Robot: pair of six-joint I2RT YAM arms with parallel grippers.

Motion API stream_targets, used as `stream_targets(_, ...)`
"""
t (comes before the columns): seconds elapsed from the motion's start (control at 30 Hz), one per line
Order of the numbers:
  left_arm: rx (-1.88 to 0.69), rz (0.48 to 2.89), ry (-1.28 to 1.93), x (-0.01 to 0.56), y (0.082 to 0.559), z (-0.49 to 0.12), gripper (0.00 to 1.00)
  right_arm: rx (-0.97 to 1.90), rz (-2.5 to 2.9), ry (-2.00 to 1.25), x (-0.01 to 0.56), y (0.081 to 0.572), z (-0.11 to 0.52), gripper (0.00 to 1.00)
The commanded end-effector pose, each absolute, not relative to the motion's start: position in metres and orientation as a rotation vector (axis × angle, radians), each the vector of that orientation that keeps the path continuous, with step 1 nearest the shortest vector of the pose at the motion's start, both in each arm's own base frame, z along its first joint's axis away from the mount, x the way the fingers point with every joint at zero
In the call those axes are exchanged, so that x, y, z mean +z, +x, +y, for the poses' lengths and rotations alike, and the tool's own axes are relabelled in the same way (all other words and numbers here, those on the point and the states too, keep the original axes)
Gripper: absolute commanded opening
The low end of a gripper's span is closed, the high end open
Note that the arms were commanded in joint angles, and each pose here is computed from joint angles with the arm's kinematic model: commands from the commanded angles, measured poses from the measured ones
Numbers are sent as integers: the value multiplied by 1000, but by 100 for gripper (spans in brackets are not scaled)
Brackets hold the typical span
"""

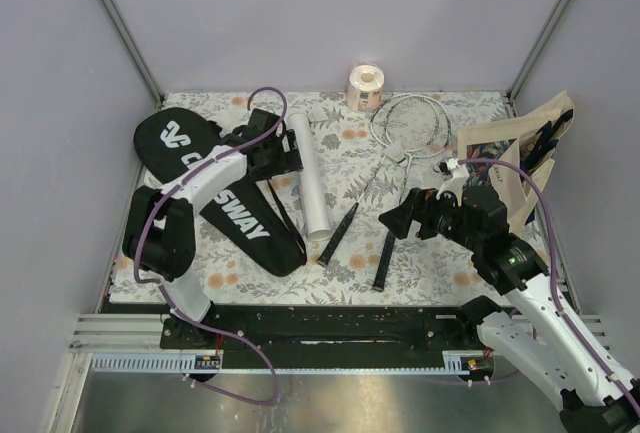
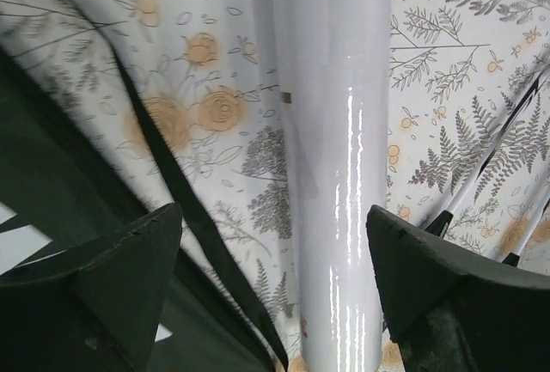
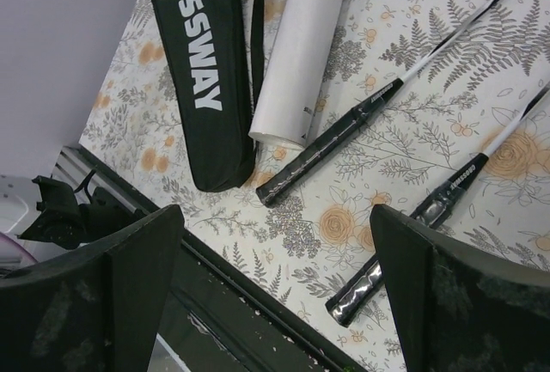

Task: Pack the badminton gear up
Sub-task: Open the lid of the shuttle tube.

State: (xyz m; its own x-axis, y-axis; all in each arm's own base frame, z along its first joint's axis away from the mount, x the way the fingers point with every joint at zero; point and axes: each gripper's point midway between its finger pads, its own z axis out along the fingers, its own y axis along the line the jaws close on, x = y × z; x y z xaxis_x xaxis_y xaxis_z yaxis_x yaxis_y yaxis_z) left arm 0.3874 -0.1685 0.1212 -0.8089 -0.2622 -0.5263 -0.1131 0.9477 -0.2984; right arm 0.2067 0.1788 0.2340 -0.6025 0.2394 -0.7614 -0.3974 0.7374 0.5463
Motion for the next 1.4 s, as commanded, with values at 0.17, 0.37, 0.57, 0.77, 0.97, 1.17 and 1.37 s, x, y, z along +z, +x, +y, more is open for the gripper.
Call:
stream_targets(0.17, -507, 2482, -212, 102, 424, -216, 91, 969, 1946, -233, 247, 203, 192, 99)
stream_targets(0.37, -536, 2520, -166, 76, 422, -227, 91, 973, 1952, -227, 244, 204, 192, 100)
stream_targets(0.57, -525, 2559, -165, 56, 419, -228, 91, 974, 1966, -214, 241, 206, 193, 99)
stream_targets(0.77, -486, 2591, -167, 45, 415, -224, 86, 976, 1973, -196, 240, 208, 194, 99)
stream_targets(0.97, -481, 2591, -188, 53, 412, -222, 76, 985, 1998, -167, 236, 210, 195, 99)
stream_targets(1.17, -569, 2527, -199, 96, 407, -227, 68, 980, 1999, -146, 237, 212, 194, 97)
stream_targets(1.37, -641, 2395, -258, 158, 399, -223, 67, 979, 1944, -135, 251, 216, 193, 93)
